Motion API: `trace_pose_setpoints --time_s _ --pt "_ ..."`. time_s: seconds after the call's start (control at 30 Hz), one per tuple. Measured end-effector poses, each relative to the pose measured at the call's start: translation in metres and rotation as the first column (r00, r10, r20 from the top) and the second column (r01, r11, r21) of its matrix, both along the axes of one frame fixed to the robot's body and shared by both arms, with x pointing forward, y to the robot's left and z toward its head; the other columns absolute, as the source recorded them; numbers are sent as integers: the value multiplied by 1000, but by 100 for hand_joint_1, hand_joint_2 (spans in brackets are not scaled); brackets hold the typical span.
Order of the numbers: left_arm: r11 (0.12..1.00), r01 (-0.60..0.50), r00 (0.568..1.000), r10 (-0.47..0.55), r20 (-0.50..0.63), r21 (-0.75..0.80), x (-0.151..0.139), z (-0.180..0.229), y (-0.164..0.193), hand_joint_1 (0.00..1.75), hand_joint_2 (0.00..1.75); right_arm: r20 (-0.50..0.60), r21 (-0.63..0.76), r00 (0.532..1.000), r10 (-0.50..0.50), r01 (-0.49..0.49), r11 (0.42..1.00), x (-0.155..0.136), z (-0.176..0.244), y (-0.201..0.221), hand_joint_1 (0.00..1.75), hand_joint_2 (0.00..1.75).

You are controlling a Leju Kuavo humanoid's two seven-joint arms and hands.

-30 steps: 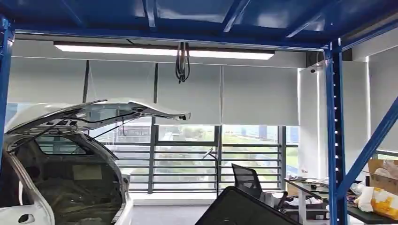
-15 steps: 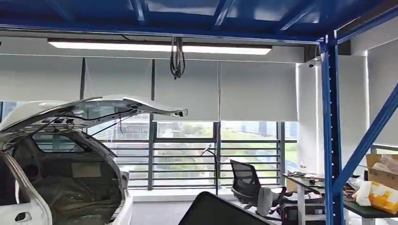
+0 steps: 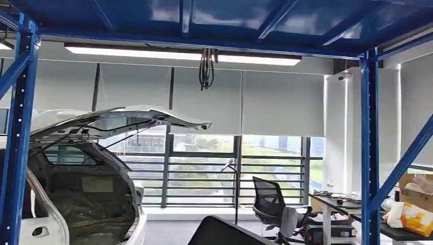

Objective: Take the parts from the cabinet and place them on the table.

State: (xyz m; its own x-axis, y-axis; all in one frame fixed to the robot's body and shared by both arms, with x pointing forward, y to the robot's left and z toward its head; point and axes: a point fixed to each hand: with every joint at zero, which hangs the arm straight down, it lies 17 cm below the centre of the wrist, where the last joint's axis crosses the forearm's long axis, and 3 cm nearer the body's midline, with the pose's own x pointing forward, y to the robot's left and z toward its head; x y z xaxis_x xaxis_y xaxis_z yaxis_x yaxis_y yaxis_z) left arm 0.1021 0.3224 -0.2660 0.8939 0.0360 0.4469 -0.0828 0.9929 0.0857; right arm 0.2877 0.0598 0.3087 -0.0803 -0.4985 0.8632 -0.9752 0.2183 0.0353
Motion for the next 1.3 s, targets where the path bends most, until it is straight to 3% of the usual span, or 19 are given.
trace_pose_setpoints --time_s 0.6,1.3 --pt "999 45 999 -46 21 20 8 2 3 0 175 94 91 996 -8 -1 996 -22 19 -8 175 175" --pt "996 84 996 -86 35 37 13 4 3 0 175 139 167 990 -17 -6 986 -19 42 -23 175 175"
